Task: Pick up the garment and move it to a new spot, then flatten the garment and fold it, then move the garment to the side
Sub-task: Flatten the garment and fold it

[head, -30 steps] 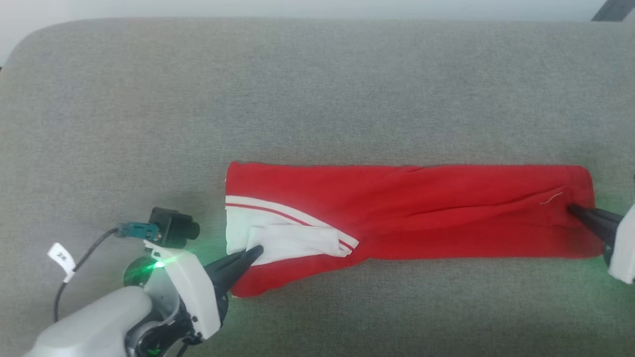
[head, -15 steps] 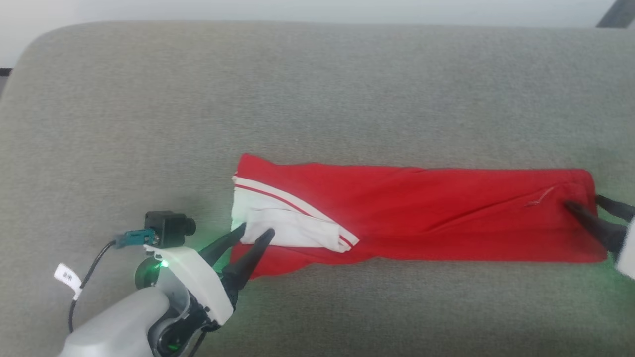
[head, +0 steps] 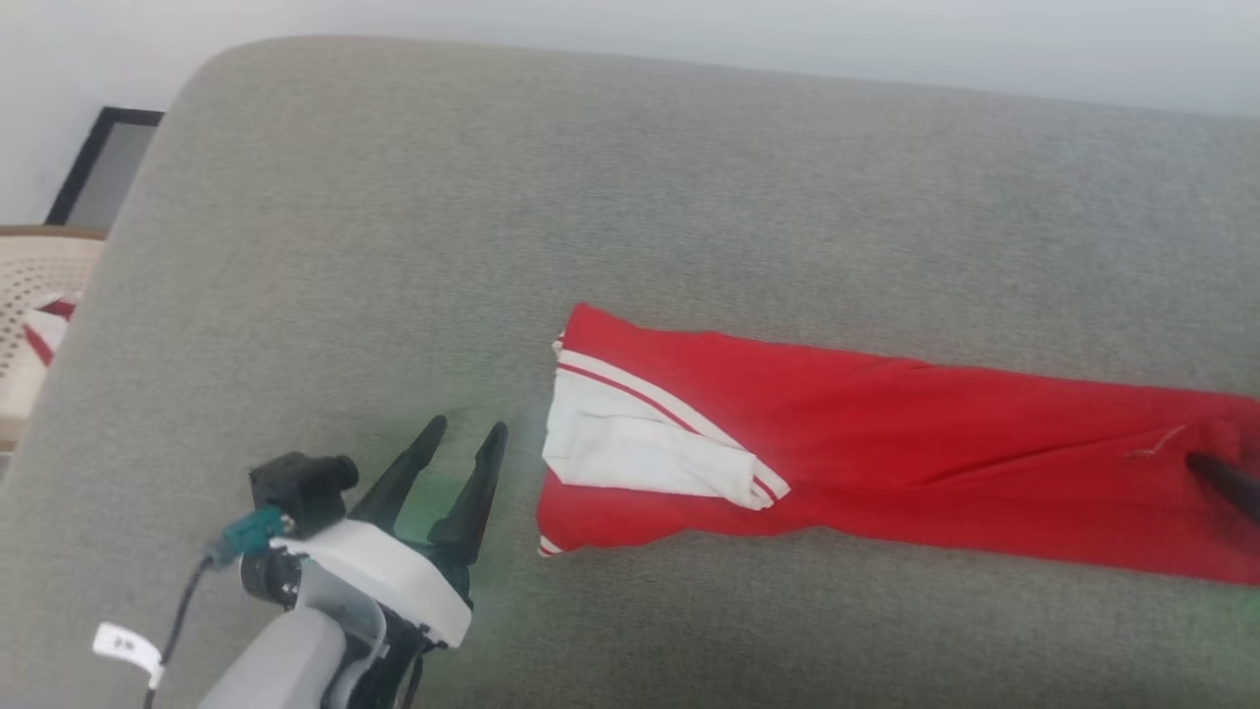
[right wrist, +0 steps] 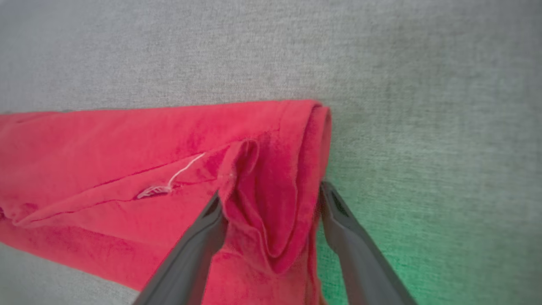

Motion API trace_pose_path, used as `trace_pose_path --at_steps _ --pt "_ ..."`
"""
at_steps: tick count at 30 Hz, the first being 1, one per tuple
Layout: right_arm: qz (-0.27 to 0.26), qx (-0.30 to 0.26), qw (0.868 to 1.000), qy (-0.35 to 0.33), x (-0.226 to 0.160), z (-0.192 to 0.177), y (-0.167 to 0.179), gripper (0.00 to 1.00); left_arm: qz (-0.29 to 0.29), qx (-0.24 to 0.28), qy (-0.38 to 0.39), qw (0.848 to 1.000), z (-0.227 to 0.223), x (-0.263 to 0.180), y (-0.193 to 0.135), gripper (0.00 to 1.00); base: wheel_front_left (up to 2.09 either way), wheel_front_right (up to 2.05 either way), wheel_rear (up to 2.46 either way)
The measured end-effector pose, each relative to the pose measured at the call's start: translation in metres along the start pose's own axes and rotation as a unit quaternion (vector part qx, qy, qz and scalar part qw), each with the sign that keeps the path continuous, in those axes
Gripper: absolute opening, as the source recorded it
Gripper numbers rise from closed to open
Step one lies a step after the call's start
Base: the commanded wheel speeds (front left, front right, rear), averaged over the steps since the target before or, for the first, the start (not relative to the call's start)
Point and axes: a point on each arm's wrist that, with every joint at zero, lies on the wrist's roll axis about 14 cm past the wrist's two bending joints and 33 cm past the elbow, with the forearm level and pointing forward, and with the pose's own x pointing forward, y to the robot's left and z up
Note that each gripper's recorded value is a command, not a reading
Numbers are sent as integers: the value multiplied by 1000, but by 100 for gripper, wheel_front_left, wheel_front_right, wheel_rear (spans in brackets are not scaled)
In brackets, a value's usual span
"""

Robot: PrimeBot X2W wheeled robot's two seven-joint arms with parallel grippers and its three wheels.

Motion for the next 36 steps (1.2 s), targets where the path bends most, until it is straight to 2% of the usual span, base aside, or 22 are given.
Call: trace_pose_path --at_steps 2,5,12,13,14,15,17,21,26,32,36 --pt "-1 2 1000 8 4 -2 1 100 14 39 -12 999 4 -6 5 100 0 0 0" --pt "-3 4 1000 20 9 -7 2 100 34 70 -41 996 15 -14 9 100 0 0 0" --pt "-2 15 999 39 13 -15 5 100 60 168 -101 979 47 -25 8 100 0 0 0" --pt "-1 16 999 42 13 -16 6 67 62 174 -106 977 49 -26 7 100 0 0 0" --pt "0 19 999 44 13 -17 6 39 65 183 -111 975 51 -27 6 100 0 0 0" --pt "1 22 999 46 13 -18 7 21 69 185 -118 973 53 -28 5 100 0 0 0" --pt "2 27 998 49 14 -20 8 0 71 196 -126 970 57 -28 3 100 0 0 0" --pt "5 39 998 45 13 -22 9 0 74 201 -122 969 53 -29 4 100 0 0 0" --pt "-18 57 998 10 2 -11 -11 0 73 201 -124 969 53 -24 4 100 0 0 0" --pt "-104 72 991 -51 -39 16 -76 0 54 200 -113 972 43 -12 -5 100 0 0 0" --pt "-174 93 976 -98 -78 35 -127 0 40 198 -105 974 36 -1 -11 100 0 0 0"
